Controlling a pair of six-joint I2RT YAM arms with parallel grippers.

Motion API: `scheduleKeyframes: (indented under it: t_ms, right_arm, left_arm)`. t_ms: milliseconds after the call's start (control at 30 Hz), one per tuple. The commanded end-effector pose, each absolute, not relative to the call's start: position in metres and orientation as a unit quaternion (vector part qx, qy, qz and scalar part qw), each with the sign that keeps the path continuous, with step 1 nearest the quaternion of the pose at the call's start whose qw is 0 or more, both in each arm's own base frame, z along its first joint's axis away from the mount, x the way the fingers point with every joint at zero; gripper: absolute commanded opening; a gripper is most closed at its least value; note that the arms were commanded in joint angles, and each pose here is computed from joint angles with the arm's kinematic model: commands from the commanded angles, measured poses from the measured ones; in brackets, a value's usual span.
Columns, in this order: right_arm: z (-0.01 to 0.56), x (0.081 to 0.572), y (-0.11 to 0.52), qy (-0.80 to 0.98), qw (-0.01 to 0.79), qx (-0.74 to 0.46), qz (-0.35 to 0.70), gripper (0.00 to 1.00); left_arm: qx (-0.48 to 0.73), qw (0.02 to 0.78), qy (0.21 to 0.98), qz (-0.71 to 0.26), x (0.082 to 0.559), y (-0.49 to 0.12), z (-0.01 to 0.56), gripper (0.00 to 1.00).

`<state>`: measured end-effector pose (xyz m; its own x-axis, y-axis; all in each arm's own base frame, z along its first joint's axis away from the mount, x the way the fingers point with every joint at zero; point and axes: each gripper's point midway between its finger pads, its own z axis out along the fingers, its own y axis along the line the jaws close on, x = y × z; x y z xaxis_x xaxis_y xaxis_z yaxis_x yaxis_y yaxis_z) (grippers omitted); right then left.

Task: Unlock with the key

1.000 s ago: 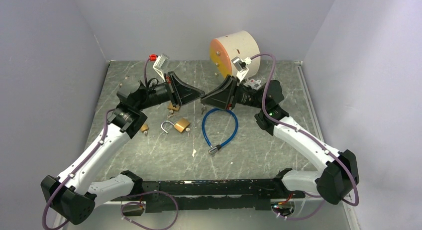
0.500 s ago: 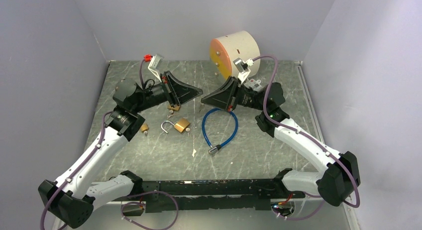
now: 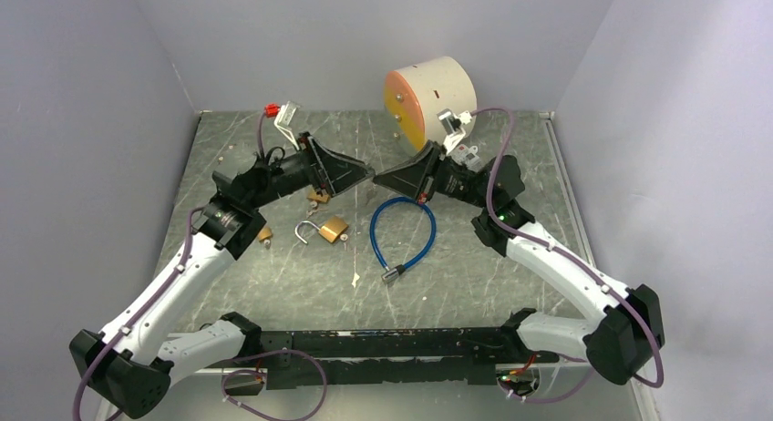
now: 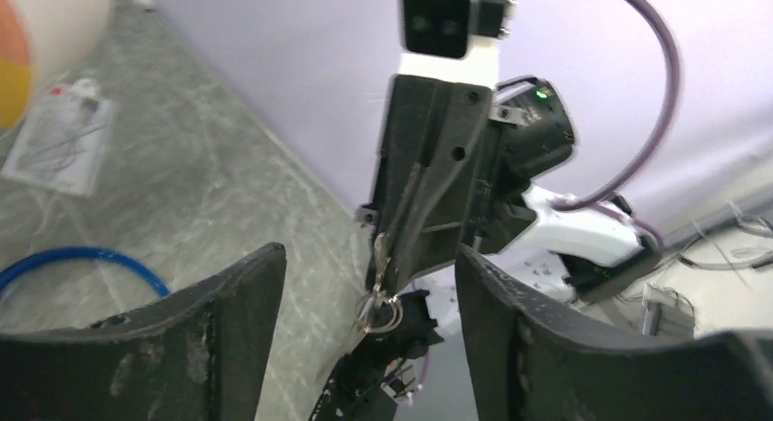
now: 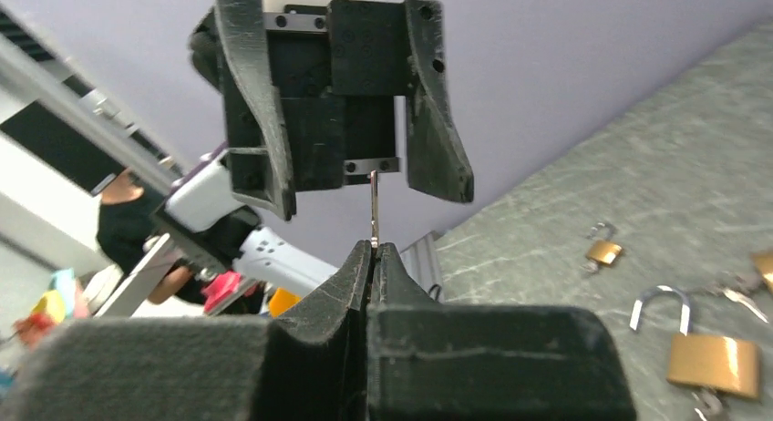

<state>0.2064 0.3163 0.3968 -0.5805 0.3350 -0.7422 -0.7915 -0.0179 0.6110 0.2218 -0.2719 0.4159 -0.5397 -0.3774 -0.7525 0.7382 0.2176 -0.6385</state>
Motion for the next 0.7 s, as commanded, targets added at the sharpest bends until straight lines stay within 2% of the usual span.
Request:
scheduleKeyframes:
  t_ms: [0,167,333,500,667]
  right_arm:
    - [0.374,0.235,0.293,0.615,0.472,-0.139,0.617,0.0]
    - [0.311,0.272,0.244,0.719,0.511,-0.044,0.469,0.0]
    - [0.251,0.267,0.196,0.794,0.494,0.025,0.353,0.0]
    - [0.215,0.249,0.167,0.824,0.469,0.081,0.308,0.0]
    - [0.187,0.231,0.163,0.843,0.432,0.087,0.307,0.0]
  left_arm:
    - [0.077,0.499,0.674,-0.539,0.24,-0.248,0.414,0.76]
    - [0.031,0.49,0.76,-0.425,0.258,-0.221,0.369,0.8]
    - [0.06,0.394,0.82,-0.41,0.25,-0.238,0.301,0.76]
    - [0.13,0.313,0.847,-0.411,0.236,-0.286,0.235,0.66]
    - [0.132,0.242,0.902,-0.334,0.237,-0.314,0.175,0.65]
